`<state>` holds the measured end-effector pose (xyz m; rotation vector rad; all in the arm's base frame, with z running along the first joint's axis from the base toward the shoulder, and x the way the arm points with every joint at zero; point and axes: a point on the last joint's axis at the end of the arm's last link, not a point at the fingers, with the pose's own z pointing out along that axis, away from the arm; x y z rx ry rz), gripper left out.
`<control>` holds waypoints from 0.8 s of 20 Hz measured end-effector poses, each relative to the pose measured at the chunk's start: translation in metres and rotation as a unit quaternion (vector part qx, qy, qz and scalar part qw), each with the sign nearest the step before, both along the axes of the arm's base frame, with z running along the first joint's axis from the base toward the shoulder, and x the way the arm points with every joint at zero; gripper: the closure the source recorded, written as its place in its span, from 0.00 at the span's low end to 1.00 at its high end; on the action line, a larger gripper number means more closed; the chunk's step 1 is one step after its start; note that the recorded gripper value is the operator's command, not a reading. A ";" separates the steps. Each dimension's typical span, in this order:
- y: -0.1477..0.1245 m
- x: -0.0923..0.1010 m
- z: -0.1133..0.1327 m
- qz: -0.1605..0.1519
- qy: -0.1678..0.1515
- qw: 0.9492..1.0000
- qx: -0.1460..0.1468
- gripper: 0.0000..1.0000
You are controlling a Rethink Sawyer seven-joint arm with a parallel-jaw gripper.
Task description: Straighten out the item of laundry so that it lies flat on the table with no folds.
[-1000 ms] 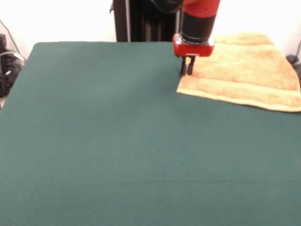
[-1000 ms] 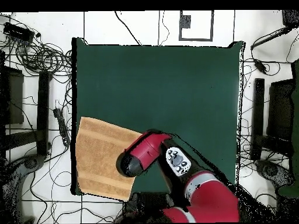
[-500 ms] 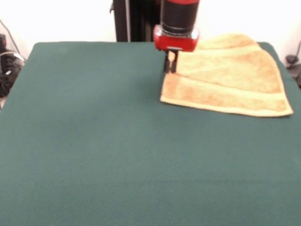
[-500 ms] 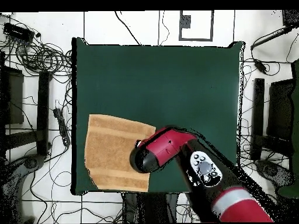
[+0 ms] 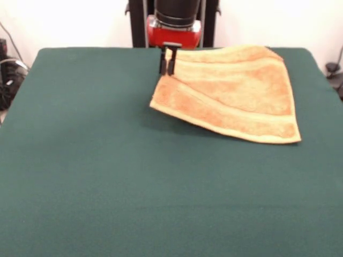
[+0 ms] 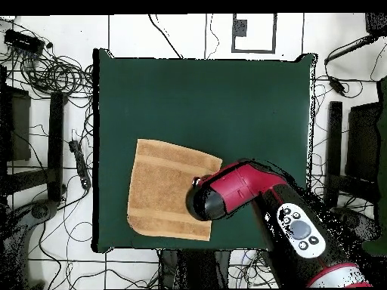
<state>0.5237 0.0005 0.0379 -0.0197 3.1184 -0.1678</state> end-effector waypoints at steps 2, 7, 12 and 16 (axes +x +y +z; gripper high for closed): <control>-0.003 0.002 -0.001 0.024 0.005 1.000 0.003 1.00; -0.006 0.006 -0.008 0.061 0.009 0.998 0.010 1.00; -0.007 0.011 -0.021 0.075 0.011 0.997 0.013 1.00; -0.008 0.013 -0.029 0.073 0.011 0.997 0.016 0.00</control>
